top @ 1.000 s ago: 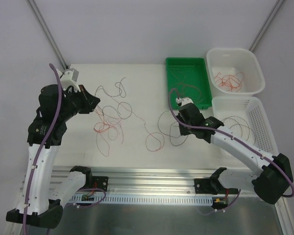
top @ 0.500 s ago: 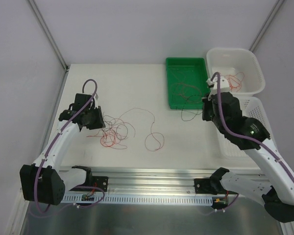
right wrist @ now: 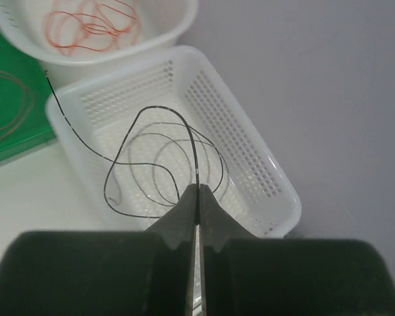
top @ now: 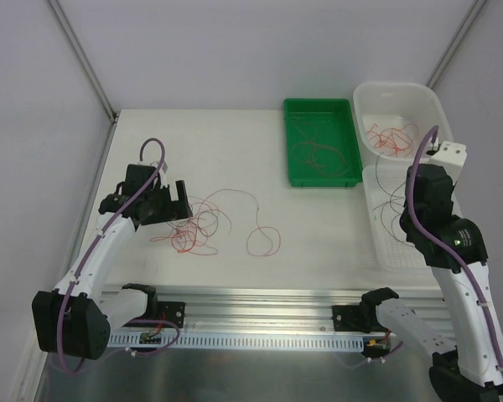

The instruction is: Untangle the cables

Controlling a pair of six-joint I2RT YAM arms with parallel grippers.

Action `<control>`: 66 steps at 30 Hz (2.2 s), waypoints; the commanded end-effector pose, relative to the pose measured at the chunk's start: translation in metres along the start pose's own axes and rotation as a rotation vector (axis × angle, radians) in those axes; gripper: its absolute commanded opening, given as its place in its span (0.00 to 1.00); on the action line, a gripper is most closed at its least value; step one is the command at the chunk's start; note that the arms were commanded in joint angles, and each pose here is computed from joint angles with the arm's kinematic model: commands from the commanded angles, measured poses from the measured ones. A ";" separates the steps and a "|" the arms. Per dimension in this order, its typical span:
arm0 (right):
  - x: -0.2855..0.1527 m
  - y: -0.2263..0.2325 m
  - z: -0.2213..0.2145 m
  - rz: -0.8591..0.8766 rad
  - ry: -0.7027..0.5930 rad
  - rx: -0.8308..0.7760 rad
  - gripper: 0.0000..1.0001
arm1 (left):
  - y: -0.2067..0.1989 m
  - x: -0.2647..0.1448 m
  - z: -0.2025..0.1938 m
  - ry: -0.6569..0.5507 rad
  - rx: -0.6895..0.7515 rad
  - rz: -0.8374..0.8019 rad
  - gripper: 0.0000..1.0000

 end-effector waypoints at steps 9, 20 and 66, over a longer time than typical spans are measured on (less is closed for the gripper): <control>0.088 0.009 -0.079 -0.126 0.298 0.321 0.09 | -0.002 -0.007 0.000 -0.049 0.014 -0.041 0.99; 0.072 0.015 -0.067 0.201 0.239 0.401 0.93 | -0.005 -0.006 0.000 -0.040 0.015 -0.071 0.99; -0.115 0.397 -0.159 1.750 0.394 -0.339 0.10 | -0.002 0.018 -0.006 0.086 0.009 -0.041 0.08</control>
Point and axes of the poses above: each gripper's point midway between its finger pads, its own x axis out along the fingers, its own y axis along the line the jaws close on, z = x × y, the point moved 10 cm from there along -x, back along the fingers, and after that the axes turned 2 degrees about -x, right-handed, at the moved point
